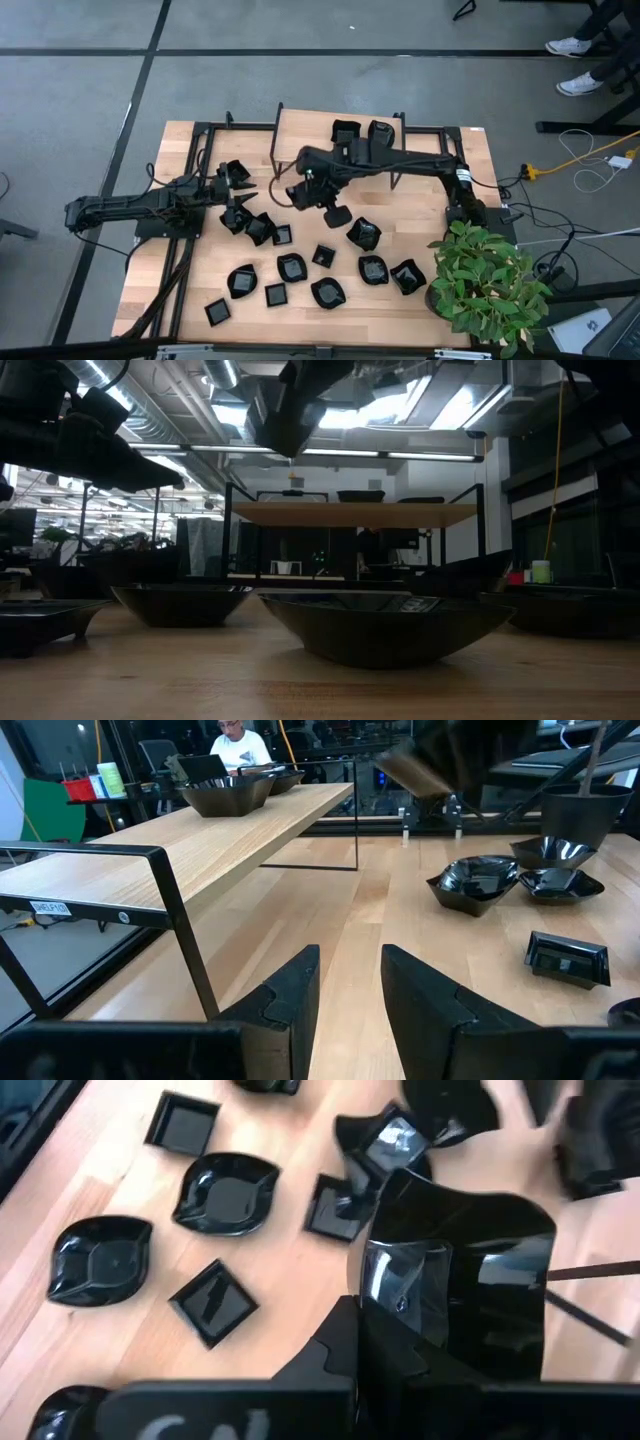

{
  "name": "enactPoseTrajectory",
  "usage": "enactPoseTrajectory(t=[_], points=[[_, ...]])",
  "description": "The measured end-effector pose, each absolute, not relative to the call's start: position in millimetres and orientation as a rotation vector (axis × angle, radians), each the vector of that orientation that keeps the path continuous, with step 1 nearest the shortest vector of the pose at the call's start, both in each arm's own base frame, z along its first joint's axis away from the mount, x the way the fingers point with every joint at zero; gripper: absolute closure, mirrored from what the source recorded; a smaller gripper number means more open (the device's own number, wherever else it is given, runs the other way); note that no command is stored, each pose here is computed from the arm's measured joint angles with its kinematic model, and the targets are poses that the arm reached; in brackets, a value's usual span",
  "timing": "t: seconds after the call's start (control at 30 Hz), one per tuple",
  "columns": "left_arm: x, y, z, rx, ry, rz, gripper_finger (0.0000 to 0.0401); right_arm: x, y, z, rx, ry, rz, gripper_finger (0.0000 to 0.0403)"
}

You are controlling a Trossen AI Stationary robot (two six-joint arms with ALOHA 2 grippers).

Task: Pick & Place Mini shaped plates
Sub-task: Stack the distorted square plate on top of the distorted square plate on the shelf

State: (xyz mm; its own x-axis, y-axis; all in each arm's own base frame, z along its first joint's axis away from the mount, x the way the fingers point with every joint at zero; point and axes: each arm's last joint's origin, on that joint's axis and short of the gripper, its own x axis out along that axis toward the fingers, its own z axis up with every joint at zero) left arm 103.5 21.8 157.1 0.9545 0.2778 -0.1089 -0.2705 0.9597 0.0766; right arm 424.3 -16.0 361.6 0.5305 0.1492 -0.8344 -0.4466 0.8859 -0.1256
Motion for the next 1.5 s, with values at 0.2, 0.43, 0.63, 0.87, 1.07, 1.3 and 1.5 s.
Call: enactPoseTrajectory(t=[0.2,0.43,0.63,0.87,1.07,1.3,1.5], points=[[103.5,21.8,157.2,0.061,0.119,0.278,0.0297,418.4,-56.7,377.3,-0.301,0.934,0.199,0.0400],[103.5,21.8,157.3,0.061,0.119,0.279,0.0297,402.6,-114.9,379.7,-0.221,1.016,-0.108,0.0400],[103.5,21.8,157.2,0.061,0.119,0.279,0.0297,386.9,-151.8,378.1,-0.194,1.076,-0.229,0.0400],[103.5,21.8,157.2,0.061,0.119,0.279,0.0297,370.6,-175.7,374.9,-0.108,1.141,-0.296,0.0400],[103.5,21.8,157.1,0.061,0.119,0.279,0.0297,363.9,-180.4,373.0,-0.081,1.184,-0.303,0.0399],[103.5,21.8,157.2,0.061,0.119,0.279,0.0297,359.7,-182.8,371.7,-0.067,1.214,-0.301,0.0385],[103.5,21.8,157.2,0.061,0.119,0.279,0.0297,358.4,-182.1,369.7,-0.061,1.236,-0.293,0.0398]])
